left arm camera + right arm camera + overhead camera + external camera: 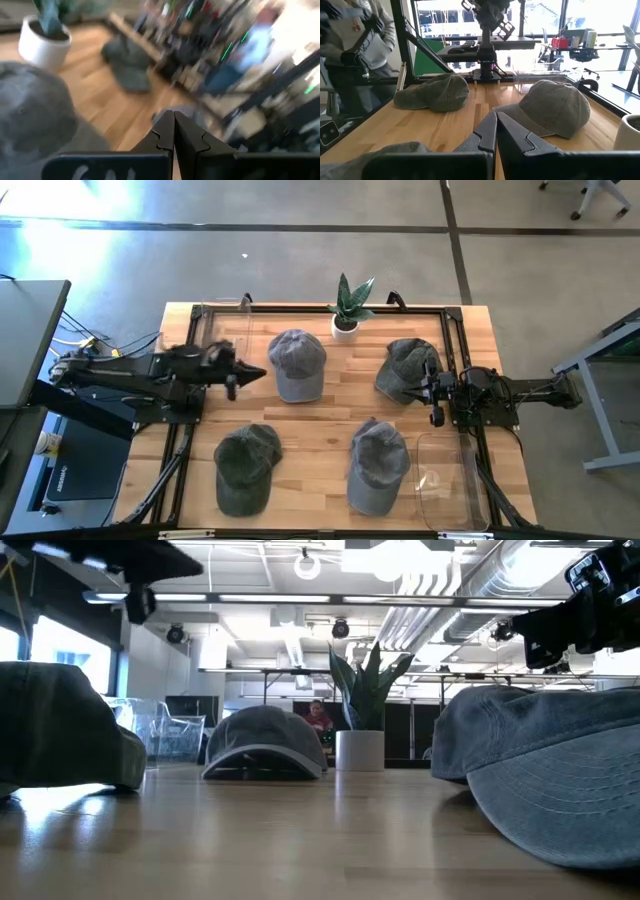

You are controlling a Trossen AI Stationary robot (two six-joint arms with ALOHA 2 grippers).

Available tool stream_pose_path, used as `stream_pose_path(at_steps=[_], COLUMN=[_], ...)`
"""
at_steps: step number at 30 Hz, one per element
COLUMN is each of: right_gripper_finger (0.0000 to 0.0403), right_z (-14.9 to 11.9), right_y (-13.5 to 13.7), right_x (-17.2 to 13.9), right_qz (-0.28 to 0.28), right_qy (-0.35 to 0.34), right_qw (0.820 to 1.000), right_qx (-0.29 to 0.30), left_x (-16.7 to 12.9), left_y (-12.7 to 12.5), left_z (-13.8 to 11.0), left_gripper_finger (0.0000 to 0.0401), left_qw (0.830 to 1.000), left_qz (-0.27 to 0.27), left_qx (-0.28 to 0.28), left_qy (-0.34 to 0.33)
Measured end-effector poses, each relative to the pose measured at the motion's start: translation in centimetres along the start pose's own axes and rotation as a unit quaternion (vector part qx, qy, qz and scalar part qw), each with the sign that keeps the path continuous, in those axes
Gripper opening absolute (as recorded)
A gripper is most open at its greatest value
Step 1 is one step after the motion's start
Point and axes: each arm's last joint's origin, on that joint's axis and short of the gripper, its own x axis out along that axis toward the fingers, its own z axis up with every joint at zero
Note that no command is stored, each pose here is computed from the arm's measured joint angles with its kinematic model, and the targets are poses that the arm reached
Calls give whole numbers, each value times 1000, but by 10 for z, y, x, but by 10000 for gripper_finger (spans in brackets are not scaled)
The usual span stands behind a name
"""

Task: Pick & Place hat
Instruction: Put the bottom black cap into the bottom transparent bin

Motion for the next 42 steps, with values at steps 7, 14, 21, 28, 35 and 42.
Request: stream_pose_path(at_steps=[7,14,21,28,35,42], right_gripper_finger=[9,5,7,10,5,5], right_z=[0,0,0,0,0,0], right_y=[0,0,0,0,0,0], right_x=[0,0,0,0,0,0], right_qz=[0,0,0,0,0,0], right_qy=[0,0,0,0,0,0], right_qw=[1000,1000,1000,1000,1000,1000], right_qx=[0,0,0,0,0,0], left_x=[31,53,82,65,18,-18], left_y=[-65,-146,-202,-211,-201,-165], left_z=[46,62,29,-36,-51,-61], left_gripper_finger=[0,6,90,183,193,193], left_qw=[978,932,885,824,856,871], left_qz=[44,30,-69,79,205,208], left_qx=[104,225,210,177,145,109], left_qy=[174,284,410,532,452,432])
